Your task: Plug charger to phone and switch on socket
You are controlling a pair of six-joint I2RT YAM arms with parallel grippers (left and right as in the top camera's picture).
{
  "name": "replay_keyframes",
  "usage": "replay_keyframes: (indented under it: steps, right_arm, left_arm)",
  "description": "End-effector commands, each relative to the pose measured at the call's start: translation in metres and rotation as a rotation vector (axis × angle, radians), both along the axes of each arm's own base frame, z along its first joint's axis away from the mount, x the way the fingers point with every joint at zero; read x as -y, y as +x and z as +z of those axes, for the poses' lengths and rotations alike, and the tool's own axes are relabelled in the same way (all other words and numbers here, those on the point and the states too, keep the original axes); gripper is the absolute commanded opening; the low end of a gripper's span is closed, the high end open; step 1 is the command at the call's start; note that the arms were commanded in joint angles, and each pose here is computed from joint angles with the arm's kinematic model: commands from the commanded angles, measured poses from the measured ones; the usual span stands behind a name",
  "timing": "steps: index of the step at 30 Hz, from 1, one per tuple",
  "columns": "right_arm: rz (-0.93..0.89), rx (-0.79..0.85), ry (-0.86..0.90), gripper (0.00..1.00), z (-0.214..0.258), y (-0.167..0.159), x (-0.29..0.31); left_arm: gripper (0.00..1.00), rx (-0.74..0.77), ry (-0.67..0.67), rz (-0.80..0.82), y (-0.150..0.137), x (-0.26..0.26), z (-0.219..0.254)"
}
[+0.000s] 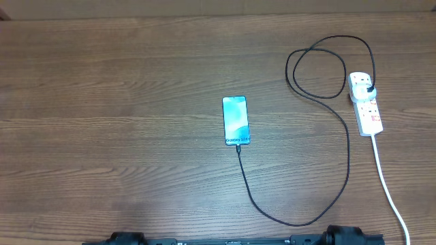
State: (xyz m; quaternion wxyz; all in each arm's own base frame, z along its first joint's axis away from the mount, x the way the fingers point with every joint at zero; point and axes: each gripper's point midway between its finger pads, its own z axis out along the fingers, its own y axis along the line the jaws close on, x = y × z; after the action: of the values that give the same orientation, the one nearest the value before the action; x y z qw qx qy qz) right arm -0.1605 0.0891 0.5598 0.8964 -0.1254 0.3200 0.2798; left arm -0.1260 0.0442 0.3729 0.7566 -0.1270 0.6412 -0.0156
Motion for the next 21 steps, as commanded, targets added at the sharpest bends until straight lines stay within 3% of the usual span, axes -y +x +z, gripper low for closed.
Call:
replay_keyframes:
  steps: [1, 21]
  right_arm:
    - [-0.005, 0.010, -0.017, 0.32, -0.0022, -0.0020, -0.0002]
    - [-0.012, 0.028, -0.018, 0.46, -0.0012, -0.0109, -0.0021]
  left_arm:
    - [1.00, 0.002, 0.009, 0.022, -0.0014, -0.0014, -0.0013]
    - [1.00, 0.002, 0.009, 0.022, -0.0014, -0.0014, -0.0013]
